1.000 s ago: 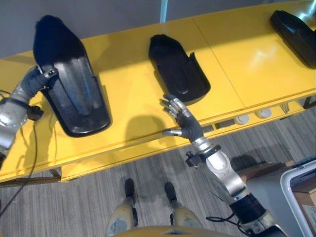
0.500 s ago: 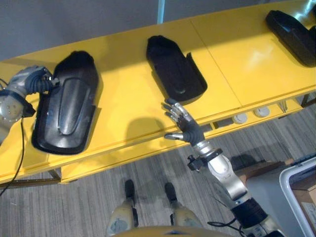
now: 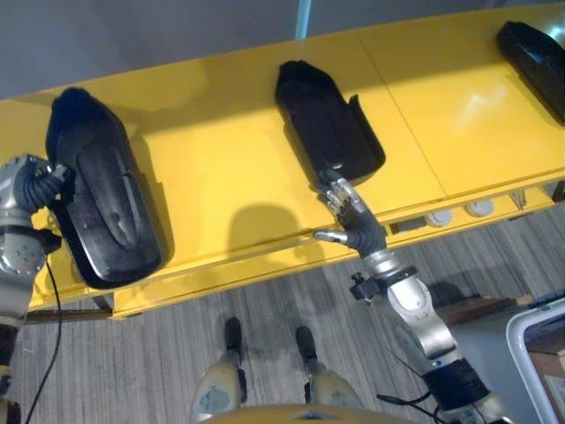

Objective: Move parts from the plastic box to the shelf.

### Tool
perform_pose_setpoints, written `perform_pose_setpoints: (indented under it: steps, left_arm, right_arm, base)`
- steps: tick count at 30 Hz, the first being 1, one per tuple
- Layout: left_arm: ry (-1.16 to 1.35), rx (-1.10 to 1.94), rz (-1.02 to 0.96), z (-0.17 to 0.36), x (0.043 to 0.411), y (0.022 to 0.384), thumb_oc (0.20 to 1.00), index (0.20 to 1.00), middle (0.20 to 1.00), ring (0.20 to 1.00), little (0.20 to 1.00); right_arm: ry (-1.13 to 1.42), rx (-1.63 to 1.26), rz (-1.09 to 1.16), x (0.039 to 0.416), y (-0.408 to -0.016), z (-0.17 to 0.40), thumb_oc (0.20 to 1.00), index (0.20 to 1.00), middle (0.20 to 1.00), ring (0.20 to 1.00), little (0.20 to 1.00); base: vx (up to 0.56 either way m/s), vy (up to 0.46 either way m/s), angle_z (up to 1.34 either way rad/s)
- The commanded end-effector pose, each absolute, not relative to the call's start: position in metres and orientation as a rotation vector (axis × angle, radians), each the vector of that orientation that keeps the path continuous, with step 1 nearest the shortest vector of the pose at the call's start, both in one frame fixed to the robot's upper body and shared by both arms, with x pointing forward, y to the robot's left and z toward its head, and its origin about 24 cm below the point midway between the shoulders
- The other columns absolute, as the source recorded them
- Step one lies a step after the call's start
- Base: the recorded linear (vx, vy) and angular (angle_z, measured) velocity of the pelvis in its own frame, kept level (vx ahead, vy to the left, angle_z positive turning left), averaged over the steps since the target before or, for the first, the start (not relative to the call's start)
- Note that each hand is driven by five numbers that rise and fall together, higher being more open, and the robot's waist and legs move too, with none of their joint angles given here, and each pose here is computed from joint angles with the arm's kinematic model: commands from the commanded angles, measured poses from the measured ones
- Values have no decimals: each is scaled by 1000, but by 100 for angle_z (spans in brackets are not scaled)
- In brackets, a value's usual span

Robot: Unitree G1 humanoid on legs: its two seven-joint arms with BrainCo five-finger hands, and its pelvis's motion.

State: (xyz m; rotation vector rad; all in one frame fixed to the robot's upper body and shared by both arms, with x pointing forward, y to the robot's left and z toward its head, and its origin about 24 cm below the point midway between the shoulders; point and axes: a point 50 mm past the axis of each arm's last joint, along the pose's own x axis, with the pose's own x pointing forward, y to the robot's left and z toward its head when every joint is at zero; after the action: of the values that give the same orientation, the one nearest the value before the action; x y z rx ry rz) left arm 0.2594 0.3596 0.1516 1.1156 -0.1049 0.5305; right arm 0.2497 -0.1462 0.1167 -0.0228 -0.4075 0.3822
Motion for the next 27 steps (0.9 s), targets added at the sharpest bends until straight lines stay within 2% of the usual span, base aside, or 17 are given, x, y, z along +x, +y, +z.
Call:
perform_pose_setpoints:
  steps: [1, 9, 21, 22, 24, 25, 27]
  left_arm:
    - [-263, 1165, 665, 185, 259, 360, 200, 200, 200, 200, 200]
    - [-265, 1163, 671, 184, 258, 357, 200, 200, 200, 200, 200]
    - [-323, 1270, 639, 222, 288, 353, 200, 200, 200, 200, 200]
    - [-324, 1273, 637, 223, 289, 353, 316, 316, 316, 316, 316]
    - [-331, 1269, 637, 225, 295, 350, 859, 859, 859, 859, 859]
    - [-340, 1270, 635, 226, 298, 348, 1000, 1000, 1000, 1000, 1000]
    - [-359, 1260, 623, 227, 300, 344, 1000, 1000, 1000, 1000, 1000]
  right_arm:
    - [-509, 6, 361, 248, -146, 136, 1000, 1000, 1000, 1000, 1000]
    - [-511, -10, 363, 252, -144, 138, 1000, 1000, 1000, 1000, 1000]
    - [-500, 0, 393, 251, -139, 134, 1000, 1000, 1000, 1000, 1000]
    - [-502, 0, 394, 250, -139, 134, 1000, 1000, 1000, 1000, 1000]
    - [-503, 6, 396, 251, -138, 134, 1000, 1000, 1000, 1000, 1000]
    - [-507, 5, 389, 251, -139, 134, 1000, 1000, 1000, 1000, 1000]
    - [-512, 0, 386, 251, -139, 135, 1000, 1000, 1000, 1000, 1000]
  base:
    - [0, 0, 0]
    - [0, 0, 0]
    - [0, -1, -1]
    - [0, 0, 0]
    - [0, 0, 0]
    - [0, 0, 0]
    - [0, 0, 0]
